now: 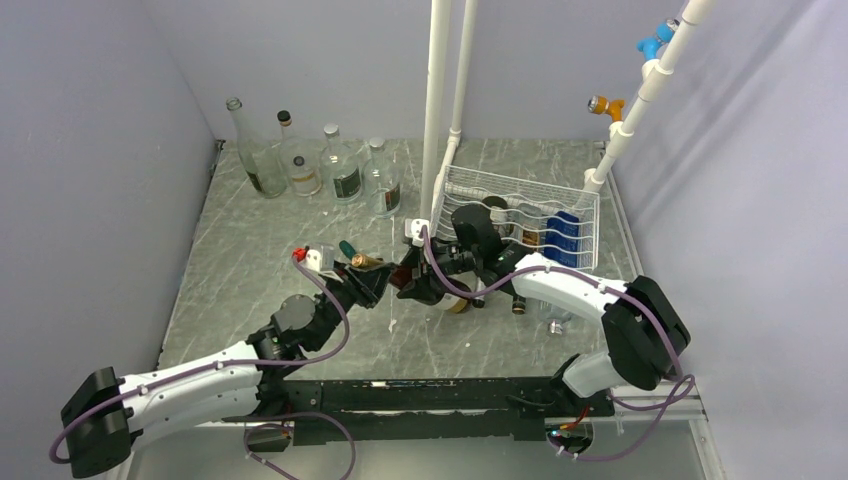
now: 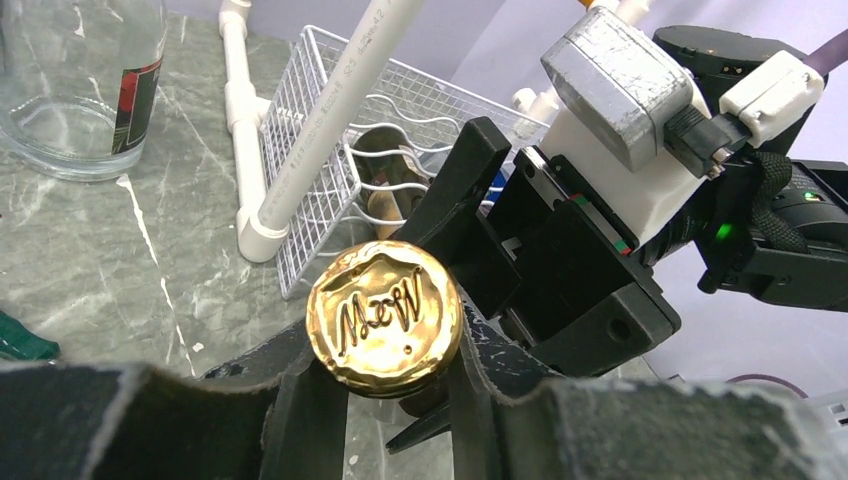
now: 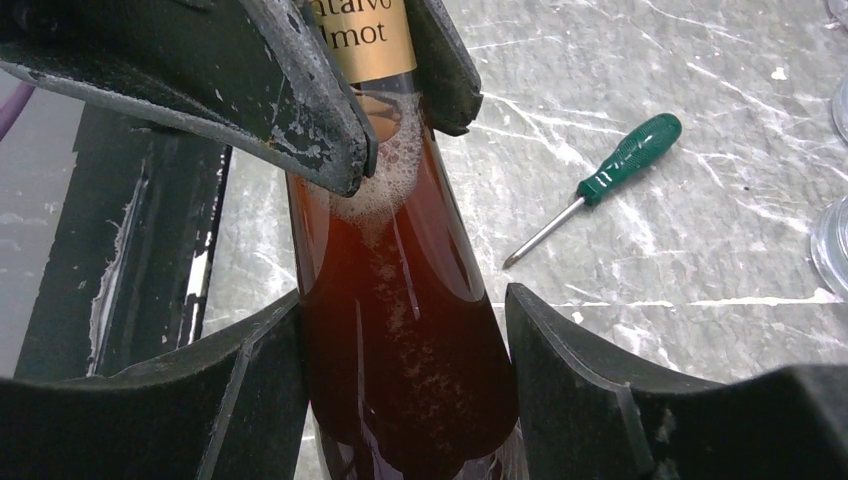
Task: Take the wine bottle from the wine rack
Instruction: Pick up the wine bottle from the wine rack, then place the wine bottle at the center of the board, then pick up the wine bottle from the wine rack.
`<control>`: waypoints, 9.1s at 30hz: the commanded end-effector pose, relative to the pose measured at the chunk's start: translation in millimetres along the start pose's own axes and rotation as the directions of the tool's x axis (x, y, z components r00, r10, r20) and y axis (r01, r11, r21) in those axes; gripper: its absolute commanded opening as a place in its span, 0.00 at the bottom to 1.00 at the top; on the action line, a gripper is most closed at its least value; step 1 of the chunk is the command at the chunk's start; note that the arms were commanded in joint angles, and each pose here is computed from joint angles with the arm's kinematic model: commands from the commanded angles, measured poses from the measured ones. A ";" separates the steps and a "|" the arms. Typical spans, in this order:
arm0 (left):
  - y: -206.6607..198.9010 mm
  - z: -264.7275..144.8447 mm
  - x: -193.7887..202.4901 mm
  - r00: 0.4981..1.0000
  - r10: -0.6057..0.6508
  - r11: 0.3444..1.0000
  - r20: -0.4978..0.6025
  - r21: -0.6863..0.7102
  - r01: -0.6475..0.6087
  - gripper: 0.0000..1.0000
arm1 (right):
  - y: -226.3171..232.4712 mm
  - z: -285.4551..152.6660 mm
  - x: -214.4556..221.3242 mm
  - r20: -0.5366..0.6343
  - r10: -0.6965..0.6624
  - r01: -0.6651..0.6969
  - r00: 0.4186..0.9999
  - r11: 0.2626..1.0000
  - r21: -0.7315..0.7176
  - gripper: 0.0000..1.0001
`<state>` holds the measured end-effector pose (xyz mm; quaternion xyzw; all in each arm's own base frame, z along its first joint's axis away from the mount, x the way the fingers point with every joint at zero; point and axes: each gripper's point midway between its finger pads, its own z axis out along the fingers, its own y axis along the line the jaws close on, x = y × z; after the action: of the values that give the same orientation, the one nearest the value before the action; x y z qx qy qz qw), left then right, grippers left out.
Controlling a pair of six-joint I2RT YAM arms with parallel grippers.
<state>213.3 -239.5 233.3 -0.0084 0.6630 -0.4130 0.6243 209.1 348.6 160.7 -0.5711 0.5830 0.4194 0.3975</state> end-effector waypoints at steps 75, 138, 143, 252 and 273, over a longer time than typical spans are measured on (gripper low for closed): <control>-60.7 11.1 -197.1 0.873 0.483 0.875 0.071 0.003 -0.484 0.00 | 4.1 -52.7 -47.7 0.122 -0.105 0.116 0.987 0.989 -0.088 1.00; 95.6 77.9 -339.1 0.750 0.652 0.708 0.117 -0.450 -0.545 0.00 | 3.8 -49.2 -38.0 0.102 -0.091 0.102 0.991 0.989 -0.111 1.00; 102.9 91.0 -350.8 0.743 0.658 0.701 0.124 -0.462 -0.543 0.00 | 3.9 -49.2 -36.9 0.100 -0.090 0.101 0.991 0.988 -0.113 1.00; 72.8 -37.2 -133.0 0.999 -0.044 0.982 -0.021 -0.183 0.039 1.00 | 9.6 -162.0 -41.9 0.184 -0.274 0.273 0.944 0.962 0.029 1.00; 15.4 -32.7 -35.9 0.947 -0.040 0.991 -0.317 0.108 0.077 1.00 | -25.2 -245.8 -16.4 0.151 -0.110 0.041 0.982 0.914 0.404 1.00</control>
<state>204.3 -180.4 247.3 0.0451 0.7358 -0.4729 0.4826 238.6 131.1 250.6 -0.4804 0.5941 0.3266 0.5563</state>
